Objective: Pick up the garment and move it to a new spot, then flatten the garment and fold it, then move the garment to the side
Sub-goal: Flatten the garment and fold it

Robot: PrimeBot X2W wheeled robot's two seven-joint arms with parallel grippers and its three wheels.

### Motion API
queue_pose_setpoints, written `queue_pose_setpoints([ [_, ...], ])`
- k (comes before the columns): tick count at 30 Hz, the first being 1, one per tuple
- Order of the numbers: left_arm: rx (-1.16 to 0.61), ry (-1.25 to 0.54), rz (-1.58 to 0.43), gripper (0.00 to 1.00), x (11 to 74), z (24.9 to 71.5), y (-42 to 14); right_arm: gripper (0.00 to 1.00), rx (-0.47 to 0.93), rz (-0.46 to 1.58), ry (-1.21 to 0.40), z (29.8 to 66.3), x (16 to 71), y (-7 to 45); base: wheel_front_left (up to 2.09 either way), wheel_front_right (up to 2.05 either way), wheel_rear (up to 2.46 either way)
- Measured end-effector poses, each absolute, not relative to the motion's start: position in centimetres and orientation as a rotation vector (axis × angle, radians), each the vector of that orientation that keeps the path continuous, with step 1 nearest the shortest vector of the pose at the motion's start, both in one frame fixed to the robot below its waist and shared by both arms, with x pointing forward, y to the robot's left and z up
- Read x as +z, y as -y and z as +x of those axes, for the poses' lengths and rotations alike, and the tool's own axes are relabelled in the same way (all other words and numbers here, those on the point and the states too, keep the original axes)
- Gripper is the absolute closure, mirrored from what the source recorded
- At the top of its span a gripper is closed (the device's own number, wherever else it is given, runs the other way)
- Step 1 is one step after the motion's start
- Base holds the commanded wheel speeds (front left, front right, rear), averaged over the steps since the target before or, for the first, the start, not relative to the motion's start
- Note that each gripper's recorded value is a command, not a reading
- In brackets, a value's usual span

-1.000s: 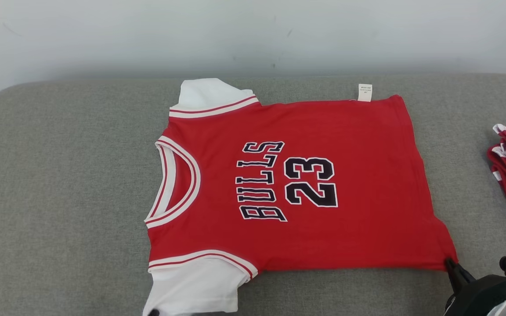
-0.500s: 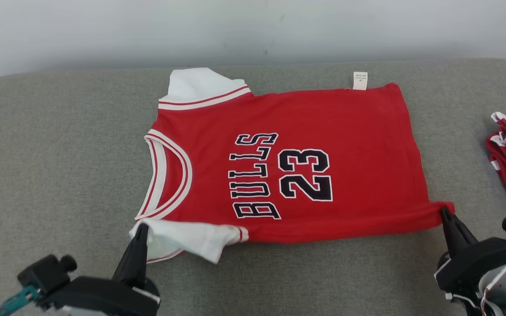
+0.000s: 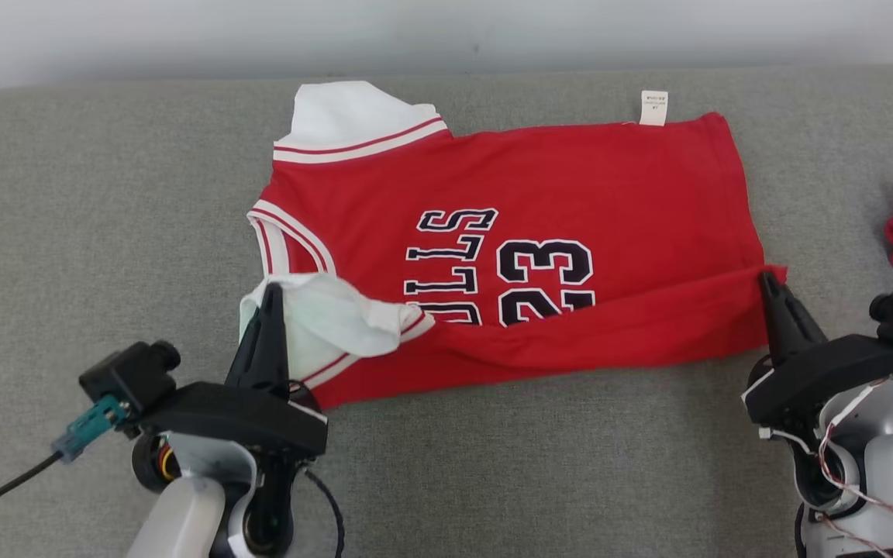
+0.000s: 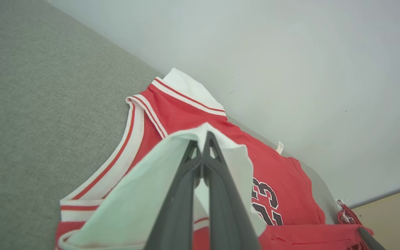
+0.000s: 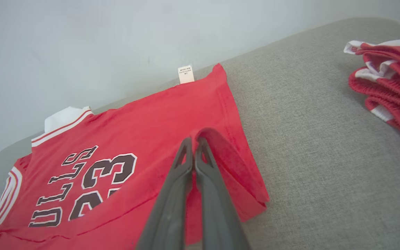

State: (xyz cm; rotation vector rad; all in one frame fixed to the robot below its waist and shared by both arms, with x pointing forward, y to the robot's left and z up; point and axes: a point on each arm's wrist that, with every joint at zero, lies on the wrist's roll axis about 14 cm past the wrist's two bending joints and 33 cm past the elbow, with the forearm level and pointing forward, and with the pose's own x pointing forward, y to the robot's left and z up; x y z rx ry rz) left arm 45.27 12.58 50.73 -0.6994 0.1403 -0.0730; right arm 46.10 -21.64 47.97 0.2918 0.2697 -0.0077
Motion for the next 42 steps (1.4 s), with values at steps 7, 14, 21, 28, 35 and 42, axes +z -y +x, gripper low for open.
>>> queue_pose_setpoints([
  [7, -0.102, -0.1, -0.602, 1.0, 50.9, 47.6, -11.6, 1.0, -0.039, 0.275, -0.261, 47.8, 47.0, 22.7, 0.0, 0.0, 0.0],
  [14, -0.118, -0.076, -0.494, 1.0, 50.5, 50.0, -11.1, 1.0, -0.074, 0.257, -0.286, 48.8, 45.0, 23.4, 0.0, 0.0, 0.0],
  [21, -0.132, -0.082, -0.428, 1.0, 49.9, 51.5, -10.6, 1.0, -0.105, 0.216, -0.317, 49.0, 43.5, 24.3, 0.0, 0.0, 0.0],
  [28, -0.132, -0.101, -0.332, 0.0, 48.7, 52.2, -10.5, 0.0, -0.115, 0.232, -0.311, 49.4, 43.4, 24.2, 0.0, 0.0, 0.0],
  [35, -0.079, -0.117, -0.15, 0.0, 47.6, 50.5, -13.0, 0.0, -0.103, 0.232, -0.277, 49.2, 45.2, 24.1, 0.0, 0.0, 0.0],
  [42, -0.025, -0.227, -0.078, 0.0, 45.2, 46.3, -15.6, 0.0, -0.115, 0.23, -0.265, 47.4, 47.1, 25.0, 0.0, 0.0, 0.0],
])
